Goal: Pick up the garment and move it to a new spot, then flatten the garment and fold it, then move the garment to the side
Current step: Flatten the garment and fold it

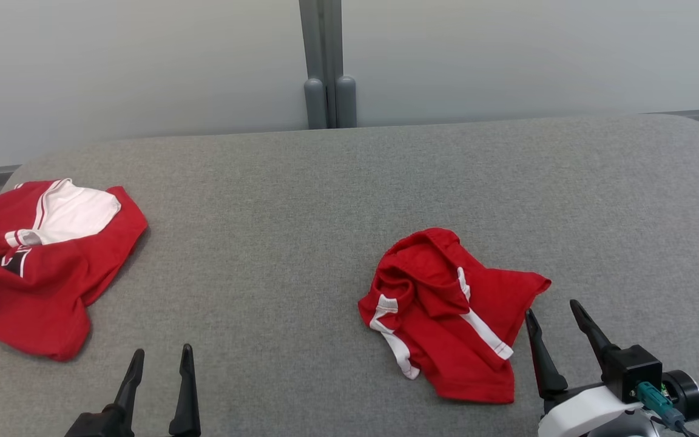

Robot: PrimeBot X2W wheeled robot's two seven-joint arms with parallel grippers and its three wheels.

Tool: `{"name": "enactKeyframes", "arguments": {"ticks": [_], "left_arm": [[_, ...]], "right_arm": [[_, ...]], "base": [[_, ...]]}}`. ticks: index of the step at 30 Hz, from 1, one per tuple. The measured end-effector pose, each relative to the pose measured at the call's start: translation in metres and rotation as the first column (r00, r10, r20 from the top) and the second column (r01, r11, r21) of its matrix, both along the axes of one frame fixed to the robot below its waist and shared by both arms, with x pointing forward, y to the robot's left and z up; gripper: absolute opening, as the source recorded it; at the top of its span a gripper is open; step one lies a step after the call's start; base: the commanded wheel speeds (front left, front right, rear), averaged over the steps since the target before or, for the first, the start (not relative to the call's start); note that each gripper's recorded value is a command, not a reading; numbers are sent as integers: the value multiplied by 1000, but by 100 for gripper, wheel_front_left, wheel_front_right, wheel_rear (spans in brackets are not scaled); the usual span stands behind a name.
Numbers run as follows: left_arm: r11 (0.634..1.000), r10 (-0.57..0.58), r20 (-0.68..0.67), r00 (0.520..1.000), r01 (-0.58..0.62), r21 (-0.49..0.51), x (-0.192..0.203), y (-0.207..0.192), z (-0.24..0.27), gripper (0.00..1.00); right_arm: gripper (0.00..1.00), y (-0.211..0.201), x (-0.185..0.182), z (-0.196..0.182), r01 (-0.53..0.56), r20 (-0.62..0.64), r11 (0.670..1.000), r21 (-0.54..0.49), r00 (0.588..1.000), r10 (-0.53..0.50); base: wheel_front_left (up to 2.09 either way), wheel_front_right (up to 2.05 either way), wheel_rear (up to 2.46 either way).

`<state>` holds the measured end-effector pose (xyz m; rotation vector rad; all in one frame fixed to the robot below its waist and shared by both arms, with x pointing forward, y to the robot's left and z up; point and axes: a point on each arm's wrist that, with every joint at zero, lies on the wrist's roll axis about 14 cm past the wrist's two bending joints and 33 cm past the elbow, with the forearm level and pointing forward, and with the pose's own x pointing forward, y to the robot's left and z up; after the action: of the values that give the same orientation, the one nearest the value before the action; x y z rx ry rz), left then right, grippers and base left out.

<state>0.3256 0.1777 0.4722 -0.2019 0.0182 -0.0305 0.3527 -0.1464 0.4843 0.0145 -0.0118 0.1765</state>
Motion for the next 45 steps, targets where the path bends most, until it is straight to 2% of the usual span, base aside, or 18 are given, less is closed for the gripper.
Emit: {"name": "enactKeyframes", "arguments": {"ticks": [4, 7, 9, 11, 13, 15, 17, 20, 23, 30, 33, 34, 35, 36, 37, 39, 42, 45], "left_arm": [[998, -63, -5, 998, 63, 11, 3, -18, -2, 100], [986, -167, 24, 986, 167, 15, 16, -52, 7, 100], [964, -264, 67, 962, 262, 35, 29, -83, 21, 100], [931, -365, 94, 926, 362, 45, 38, -117, 32, 100], [876, -482, 104, 870, 477, 70, 46, -157, 44, 100], [836, -549, 89, 831, 542, 86, 58, -182, 53, 100], [784, -617, 36, 786, 610, 114, 64, -206, 51, 100], [696, -707, -73, 703, 711, 104, 64, -242, 39, 100], [635, -756, -167, 633, 771, 45, 57, -265, 21, 100], [576, -766, -336, 549, 817, 23, 51, -287, -23, 100], [568, -757, -377, 533, 823, 23, 53, -289, -36, 100], [566, -755, -387, 530, 824, 25, 55, -289, -39, 85], [565, -752, -399, 525, 825, 20, 56, -289, -42, 40], [567, -747, -416, 519, 824, 9, 57, -289, -47, 24], [566, -744, -432, 509, 825, -2, 57, -288, -51, 0], [592, -745, -417, 521, 805, -52, 63, -287, -50, 0], [661, -723, -320, 612, 747, -64, 103, -282, -17, 0], [697, -700, -261, 665, 716, -45, 132, -272, 8, 0]], "right_arm": [[100, -1, -1, 2, 3, 6, 1000, 1, 1000, -3], [100, -4, -1, 6, 11, 19, 1000, -1, 1000, -11], [100, -8, -1, 9, 21, 28, 1000, -3, 999, -21], [100, -10, -2, 11, 30, 33, 1000, -1, 999, -30], [100, -15, -3, 13, 46, 38, 999, 5, 998, -46], [100, -19, -5, 11, 61, 34, 998, 12, 998, -62], [100, -24, -6, 11, 80, 31, 997, 17, 996, -81], [100, -33, -6, 12, 113, 31, 993, 30, 993, -114], [100, -51, -13, 8, 171, 15, 985, 32, 985, -172], [100, -86, -34, -1, 297, -21, 953, 54, 955, -296], [100, -96, -40, -3, 334, -32, 941, 60, 943, -333], [100, -97, -41, -4, 338, -36, 939, 60, 941, -337], [100, -97, -42, -5, 340, -41, 938, 61, 940, -338], [100, -97, -41, -6, 341, -45, 938, 65, 940, -338], [100, -97, -41, -7, 341, -47, 938, 66, 940, -338], [100, -97, -40, -7, 342, -51, 937, 69, 939, -339], [100, -97, -35, -7, 338, -50, 938, 73, 941, -336], [100, -95, -33, -7, 334, -51, 940, 76, 942, -331]], "base": [[0, 0, 0], [0, 0, 0], [0, 0, 0], [0, 0, 0], [0, 0, 0], [0, 0, 0], [0, 0, 0], [0, 0, 0], [0, 0, 0], [0, 0, 0], [0, 0, 0], [0, 0, 0], [0, 0, 0], [0, 0, 0], [0, 0, 0], [0, 0, 0], [0, 0, 0], [0, 0, 0]]}}
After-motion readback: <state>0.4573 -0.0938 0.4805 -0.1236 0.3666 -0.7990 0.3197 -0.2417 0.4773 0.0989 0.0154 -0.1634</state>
